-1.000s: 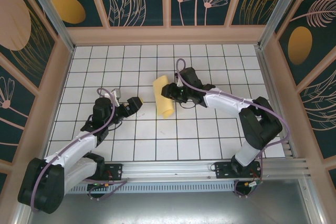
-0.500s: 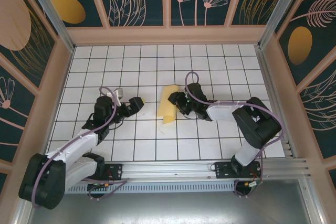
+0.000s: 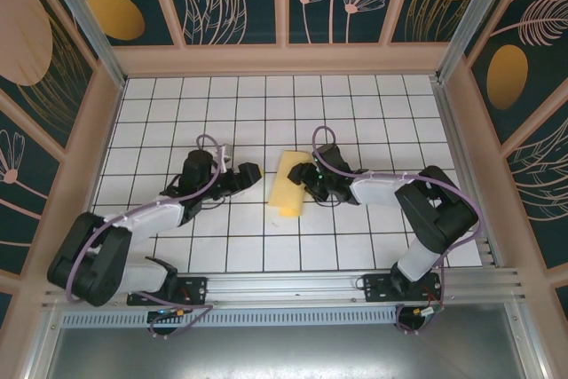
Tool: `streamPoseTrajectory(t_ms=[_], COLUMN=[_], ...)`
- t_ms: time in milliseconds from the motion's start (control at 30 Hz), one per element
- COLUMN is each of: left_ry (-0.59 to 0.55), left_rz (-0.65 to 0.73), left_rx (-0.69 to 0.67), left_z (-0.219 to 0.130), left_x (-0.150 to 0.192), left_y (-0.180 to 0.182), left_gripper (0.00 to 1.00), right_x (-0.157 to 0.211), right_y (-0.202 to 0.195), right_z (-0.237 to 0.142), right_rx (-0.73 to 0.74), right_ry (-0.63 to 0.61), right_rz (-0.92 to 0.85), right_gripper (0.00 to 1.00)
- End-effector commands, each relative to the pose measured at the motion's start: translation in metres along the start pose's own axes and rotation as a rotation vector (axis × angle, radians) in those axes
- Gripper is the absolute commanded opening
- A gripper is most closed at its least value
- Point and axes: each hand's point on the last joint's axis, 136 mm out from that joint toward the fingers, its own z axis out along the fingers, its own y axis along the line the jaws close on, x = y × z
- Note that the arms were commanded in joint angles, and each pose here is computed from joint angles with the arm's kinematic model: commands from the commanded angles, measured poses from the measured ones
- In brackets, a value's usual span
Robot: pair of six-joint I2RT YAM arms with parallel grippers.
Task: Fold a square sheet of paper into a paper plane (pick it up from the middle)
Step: Fold the square sheet of paper in half at the center of the table.
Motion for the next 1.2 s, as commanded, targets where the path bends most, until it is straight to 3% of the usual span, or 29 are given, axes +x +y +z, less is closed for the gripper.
streamPoseTrajectory(t_ms=[0, 433, 833, 1167], left_ry=[0.045, 0.168, 0.173, 0.172], left_rz=[0.034, -0.013, -0.024, -0.033], left_rx=[0.062, -0.005, -0.039, -0.058], left_z=[0.02, 0.067, 0.065, 0.064], left_x=[0.0, 0.022, 0.03, 0.032], left_y=[-0.022, -0.008, 0.002, 0.008], left_gripper=[0.76, 0.74, 0.48, 0.37], right_x=[-0.005, -0.003, 0.005, 0.008], right_y=[0.013, 0.018, 0.028, 0.042], right_z=[-0.011, -0.019, -0.003, 0.004], right_rx=[-0.028, -0.141, -0.204, -0.248], right_ry=[0.009, 0.075, 0.16, 0.178], right_rz=[-0.046, -0.059, -0.059, -0.069], right_gripper=[0.64, 0.64, 0.65, 0.65])
